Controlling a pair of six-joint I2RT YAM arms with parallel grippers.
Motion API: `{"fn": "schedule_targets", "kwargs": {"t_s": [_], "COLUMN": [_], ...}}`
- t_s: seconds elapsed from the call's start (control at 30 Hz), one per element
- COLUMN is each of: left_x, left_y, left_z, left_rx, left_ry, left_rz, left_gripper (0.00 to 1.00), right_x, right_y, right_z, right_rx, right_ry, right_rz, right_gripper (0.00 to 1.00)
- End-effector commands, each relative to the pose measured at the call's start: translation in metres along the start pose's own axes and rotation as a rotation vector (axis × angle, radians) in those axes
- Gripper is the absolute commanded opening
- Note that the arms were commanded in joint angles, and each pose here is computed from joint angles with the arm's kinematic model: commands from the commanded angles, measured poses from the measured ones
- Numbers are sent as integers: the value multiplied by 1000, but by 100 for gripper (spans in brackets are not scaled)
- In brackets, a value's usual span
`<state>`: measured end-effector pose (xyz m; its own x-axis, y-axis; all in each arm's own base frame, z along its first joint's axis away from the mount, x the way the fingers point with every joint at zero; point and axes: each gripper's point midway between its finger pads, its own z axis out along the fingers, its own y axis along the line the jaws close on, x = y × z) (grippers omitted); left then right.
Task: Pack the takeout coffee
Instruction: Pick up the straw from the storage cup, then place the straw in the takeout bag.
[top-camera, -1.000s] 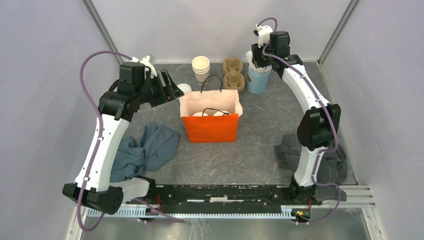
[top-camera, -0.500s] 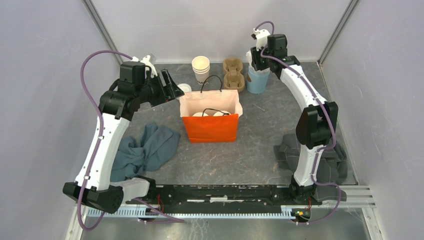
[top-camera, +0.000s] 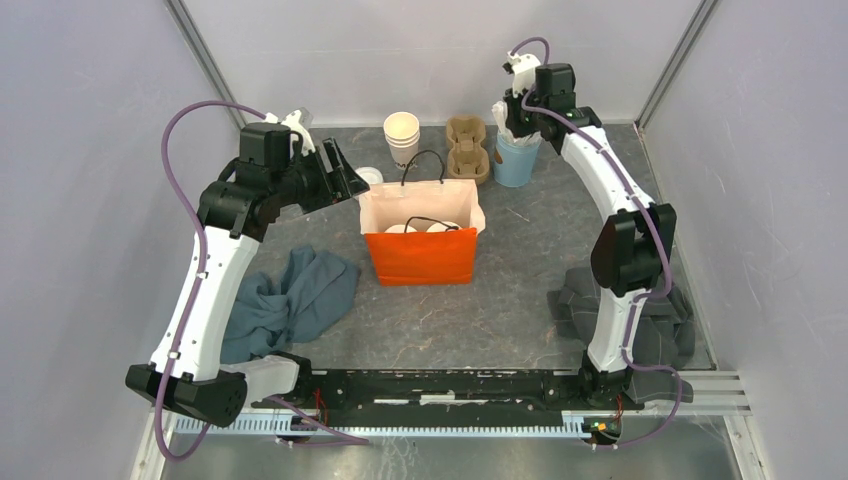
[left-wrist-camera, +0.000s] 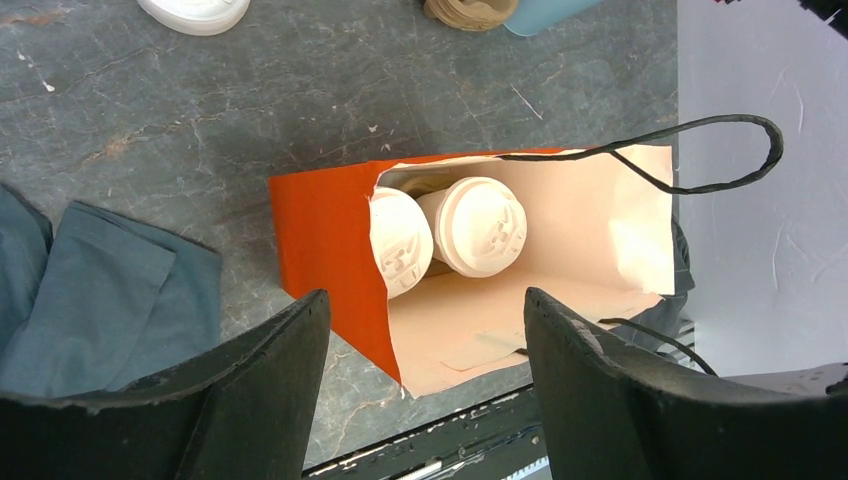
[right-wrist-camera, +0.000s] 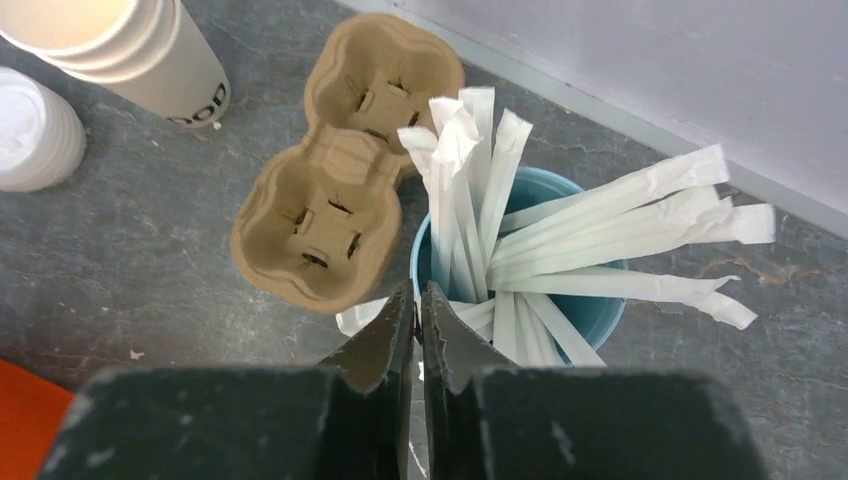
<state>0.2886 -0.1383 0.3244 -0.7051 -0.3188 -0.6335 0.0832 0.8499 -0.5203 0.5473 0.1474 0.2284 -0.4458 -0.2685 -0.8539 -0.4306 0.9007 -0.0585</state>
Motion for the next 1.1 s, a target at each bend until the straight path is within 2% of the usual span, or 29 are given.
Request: {"fn": "schedule_targets", "kwargs": {"t_s": [0.0, 0.13, 0.3, 0.43, 0.57, 0.73, 0.87, 1.07], "left_x": [-10, -8, -4, -8, -15, -15, -13, -4], "left_y": [-15, -16, -20, -25, -32, -40, -44, -43], "left_z": [-13, -17, -26, -34, -41, -44, -49, -55], "left_rx": [59, 71, 101, 124, 158, 215, 238, 251], "left_ry": [-35, -39, -57, -94, -137, -166, -168, -168], "left_rz": [33, 40, 52, 60, 71, 65, 53, 49], "left_gripper": [77, 77, 77, 77, 78, 78, 78, 79], "right_x": [-67, -120, -170, -183, -171, -161, -153, -138], "right_y": [1, 7, 26, 69, 110, 147, 165, 195], "right_z": [-32, -83, -158, -230, -297, -352, -380, -371], "right_rx": [-9, -17, -89, -285, -477, -684, -773, -866], "right_ry": [-165, -331, -490, -582, -662, -658, -637, -558], "right_rz": [37, 96, 144, 198, 238, 282, 274, 288], "right_gripper": [9, 1, 0, 0, 0, 0, 0, 0]}}
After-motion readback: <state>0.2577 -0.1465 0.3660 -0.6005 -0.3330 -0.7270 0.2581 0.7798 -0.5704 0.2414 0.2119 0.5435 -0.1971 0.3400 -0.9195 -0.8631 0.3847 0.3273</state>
